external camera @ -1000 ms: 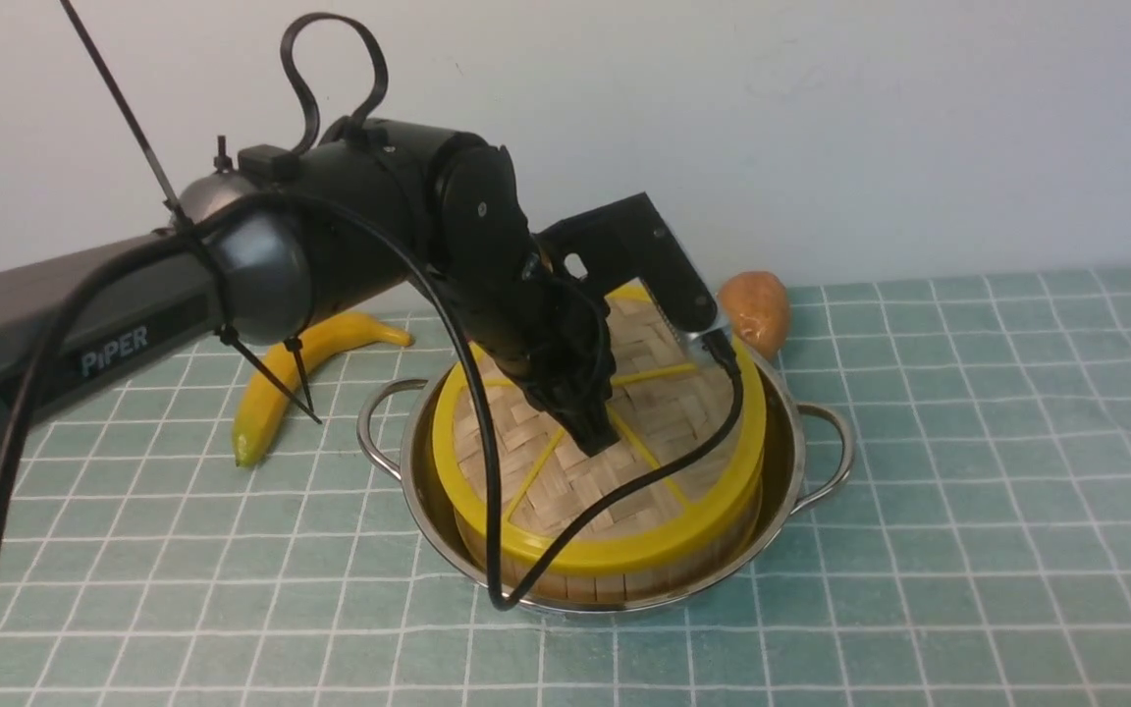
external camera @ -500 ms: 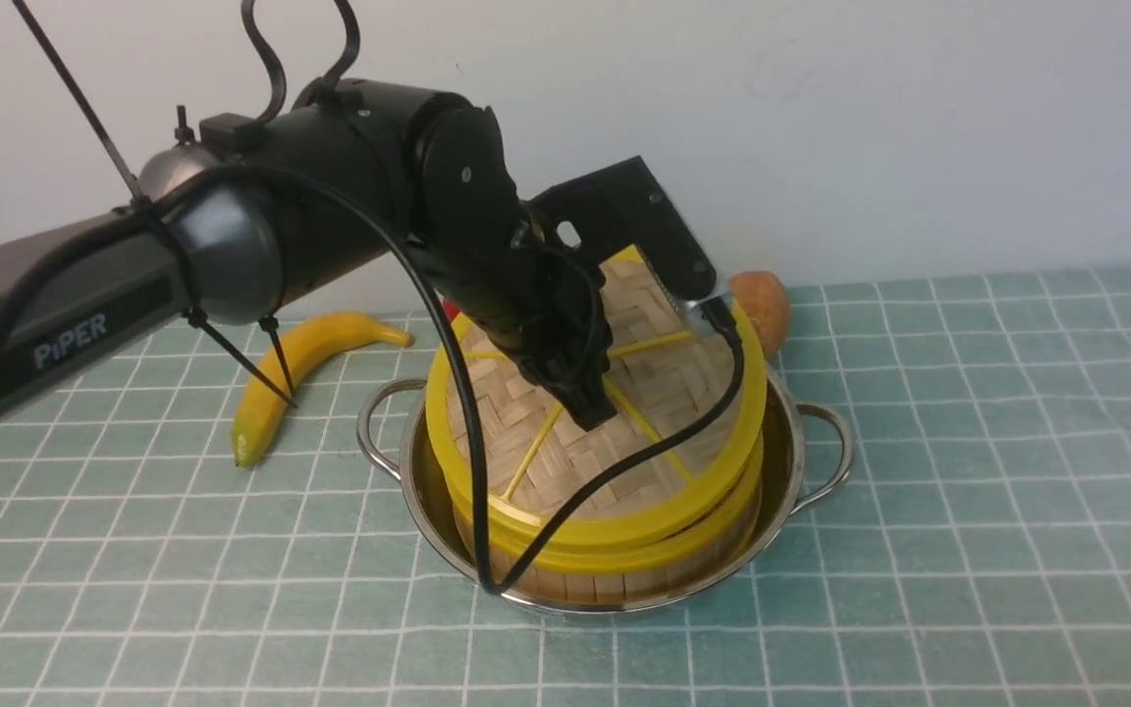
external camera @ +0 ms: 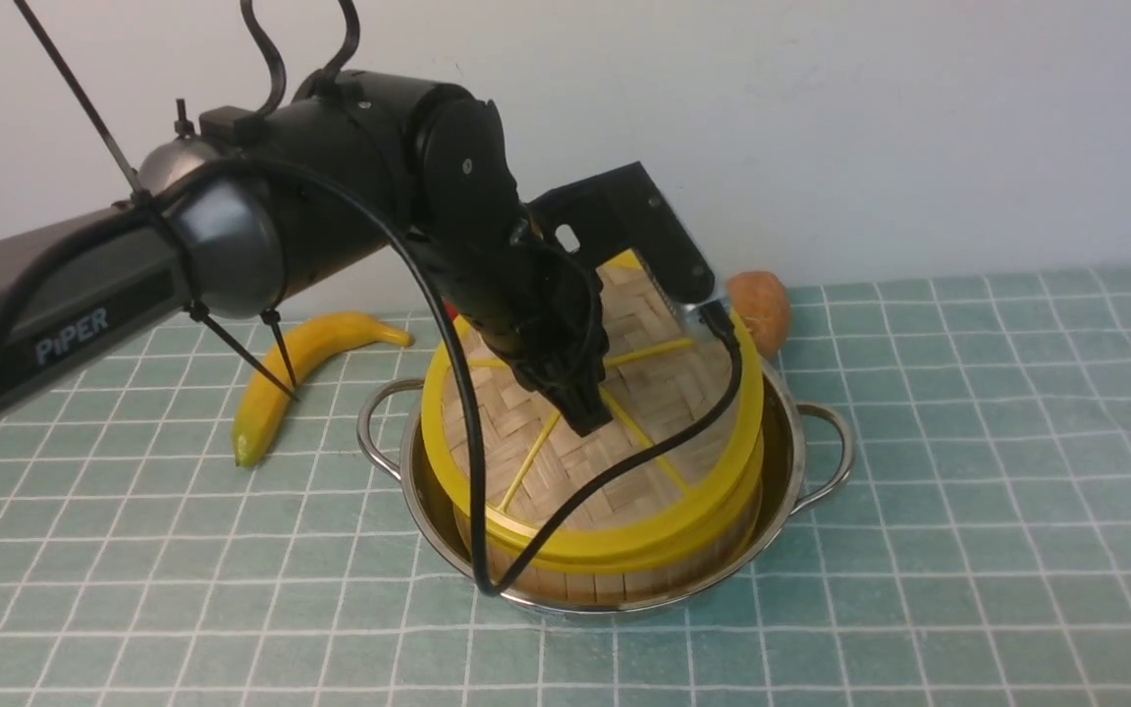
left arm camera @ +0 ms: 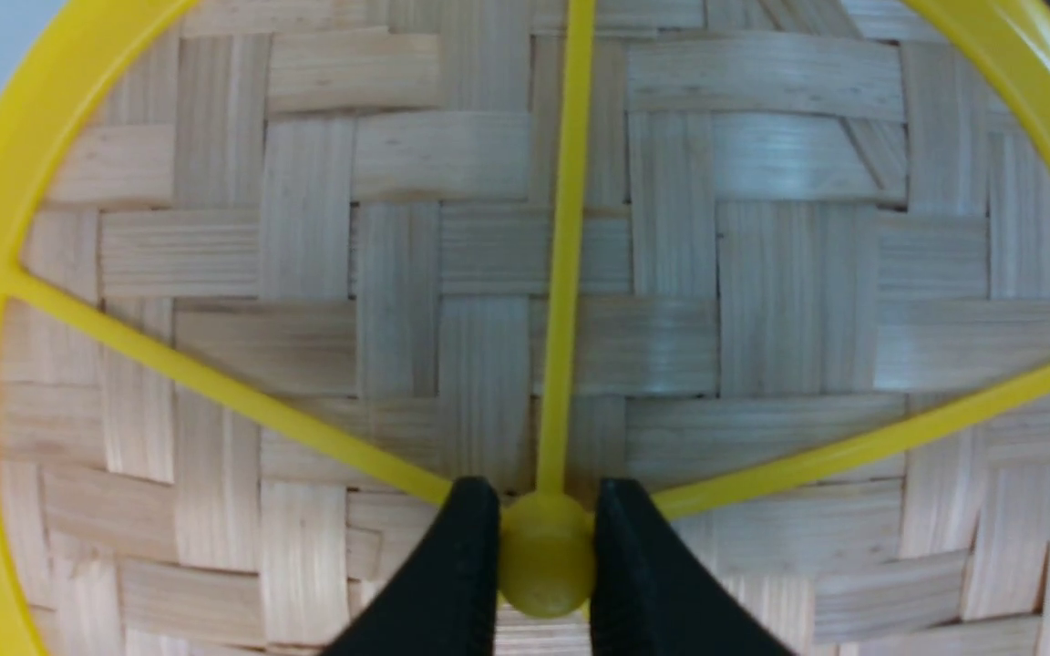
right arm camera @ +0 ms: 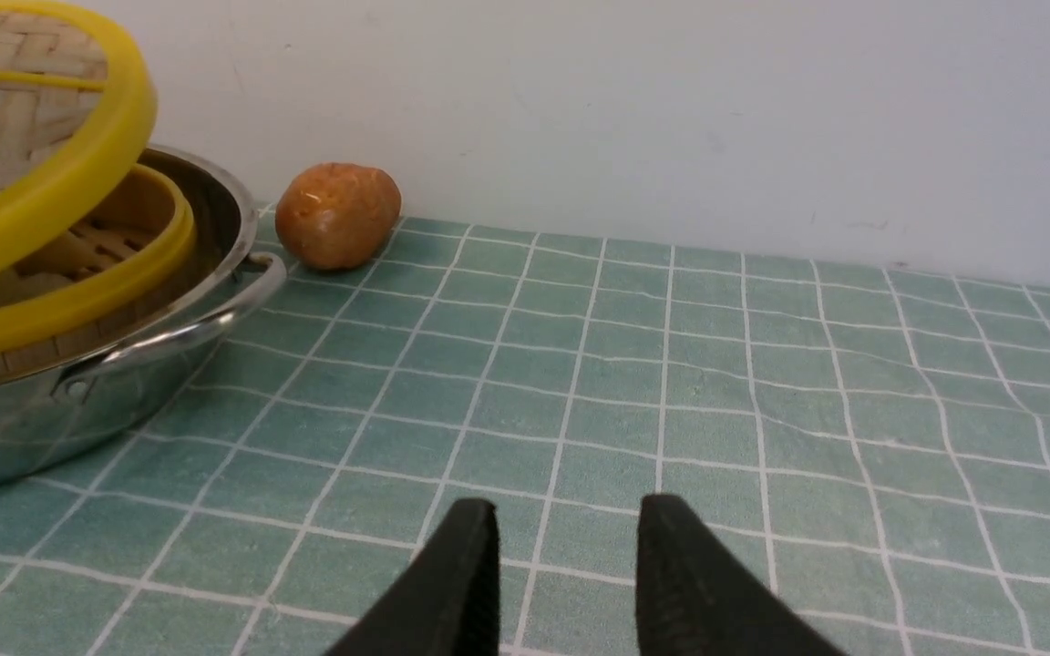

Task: Place the steamer in the pot on the blue tablecloth, and put the lid on the steamer.
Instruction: 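Place the yellow bamboo steamer lid onto the steamer in the pot with the left gripper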

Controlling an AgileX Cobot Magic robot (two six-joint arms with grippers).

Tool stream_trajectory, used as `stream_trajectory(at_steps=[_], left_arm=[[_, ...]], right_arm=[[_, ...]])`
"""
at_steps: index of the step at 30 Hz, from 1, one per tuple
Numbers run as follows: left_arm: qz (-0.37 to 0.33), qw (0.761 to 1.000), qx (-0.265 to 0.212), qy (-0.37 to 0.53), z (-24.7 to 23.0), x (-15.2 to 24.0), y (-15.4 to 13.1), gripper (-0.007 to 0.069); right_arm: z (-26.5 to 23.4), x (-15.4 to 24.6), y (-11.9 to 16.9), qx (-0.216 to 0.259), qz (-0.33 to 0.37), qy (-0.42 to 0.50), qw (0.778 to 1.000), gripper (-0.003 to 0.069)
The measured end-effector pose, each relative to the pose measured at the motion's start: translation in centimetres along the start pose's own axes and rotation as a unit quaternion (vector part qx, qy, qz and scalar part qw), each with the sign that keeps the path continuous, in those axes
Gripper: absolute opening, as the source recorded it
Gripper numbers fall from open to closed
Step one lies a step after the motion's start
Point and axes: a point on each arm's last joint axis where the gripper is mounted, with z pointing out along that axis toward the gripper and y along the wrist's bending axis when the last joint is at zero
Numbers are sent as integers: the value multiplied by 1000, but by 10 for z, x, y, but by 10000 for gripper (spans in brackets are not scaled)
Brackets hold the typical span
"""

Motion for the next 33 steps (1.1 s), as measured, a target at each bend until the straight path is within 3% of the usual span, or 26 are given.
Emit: stream_trajectory(at_steps=[33], left_arm=[[-3,1000,0,-1,10,-1,1,116]], right_arm=[[0,0,0,0,0,0,1000,240]])
